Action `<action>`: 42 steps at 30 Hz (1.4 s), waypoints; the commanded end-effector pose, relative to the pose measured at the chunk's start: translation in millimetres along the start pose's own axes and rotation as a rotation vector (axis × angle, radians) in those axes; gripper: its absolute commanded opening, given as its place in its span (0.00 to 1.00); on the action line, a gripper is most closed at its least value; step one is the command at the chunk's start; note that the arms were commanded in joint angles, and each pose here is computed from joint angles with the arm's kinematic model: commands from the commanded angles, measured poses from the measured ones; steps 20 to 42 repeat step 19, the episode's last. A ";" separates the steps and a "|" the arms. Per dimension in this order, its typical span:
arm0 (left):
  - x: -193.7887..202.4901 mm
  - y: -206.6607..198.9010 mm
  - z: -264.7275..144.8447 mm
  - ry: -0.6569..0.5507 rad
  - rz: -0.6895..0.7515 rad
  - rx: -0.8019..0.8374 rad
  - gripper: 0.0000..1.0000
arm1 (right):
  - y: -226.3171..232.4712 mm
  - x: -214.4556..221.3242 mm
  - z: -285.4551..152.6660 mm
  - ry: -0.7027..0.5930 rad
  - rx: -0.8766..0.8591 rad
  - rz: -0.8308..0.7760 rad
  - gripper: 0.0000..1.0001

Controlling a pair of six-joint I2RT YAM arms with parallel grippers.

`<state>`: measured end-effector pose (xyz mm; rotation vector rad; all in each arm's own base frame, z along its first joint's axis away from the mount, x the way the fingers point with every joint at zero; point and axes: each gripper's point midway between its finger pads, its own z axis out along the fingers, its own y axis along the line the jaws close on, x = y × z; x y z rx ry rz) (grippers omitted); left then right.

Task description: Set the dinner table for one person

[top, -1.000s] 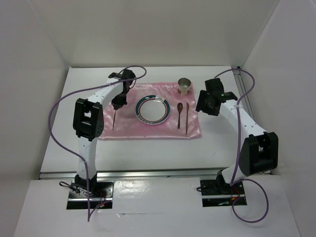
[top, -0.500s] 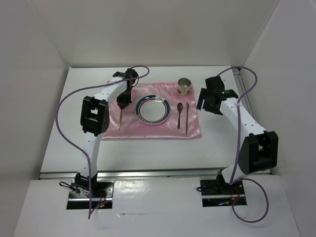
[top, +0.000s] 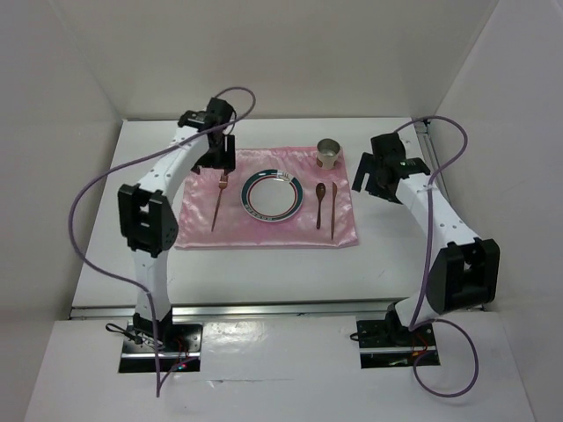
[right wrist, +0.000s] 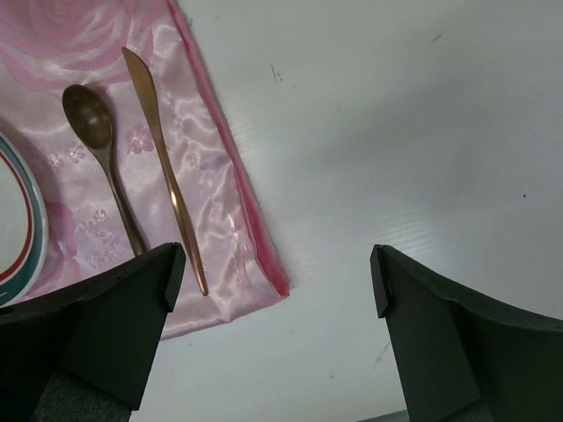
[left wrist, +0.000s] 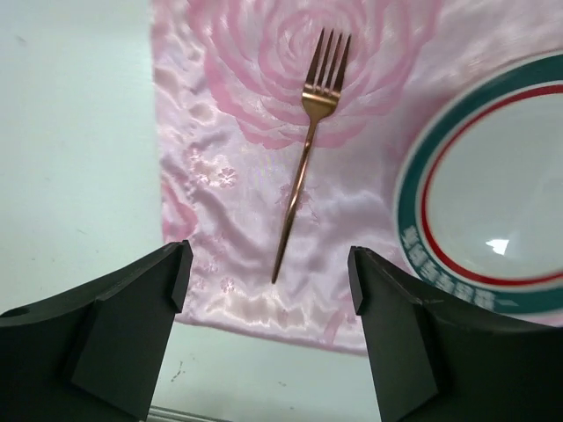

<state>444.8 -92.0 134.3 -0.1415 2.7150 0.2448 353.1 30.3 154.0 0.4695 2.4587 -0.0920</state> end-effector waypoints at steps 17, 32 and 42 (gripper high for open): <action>18.2 85.0 -215.9 -0.635 -0.234 0.300 1.00 | -19.6 -30.9 -68.6 -0.216 -0.051 0.171 1.00; 19.4 87.5 -211.8 -0.627 -0.239 0.291 1.00 | -22.6 -32.4 -72.6 -0.246 -0.054 0.170 1.00; 19.4 87.5 -211.8 -0.627 -0.239 0.291 1.00 | -22.6 -32.4 -72.6 -0.246 -0.054 0.170 1.00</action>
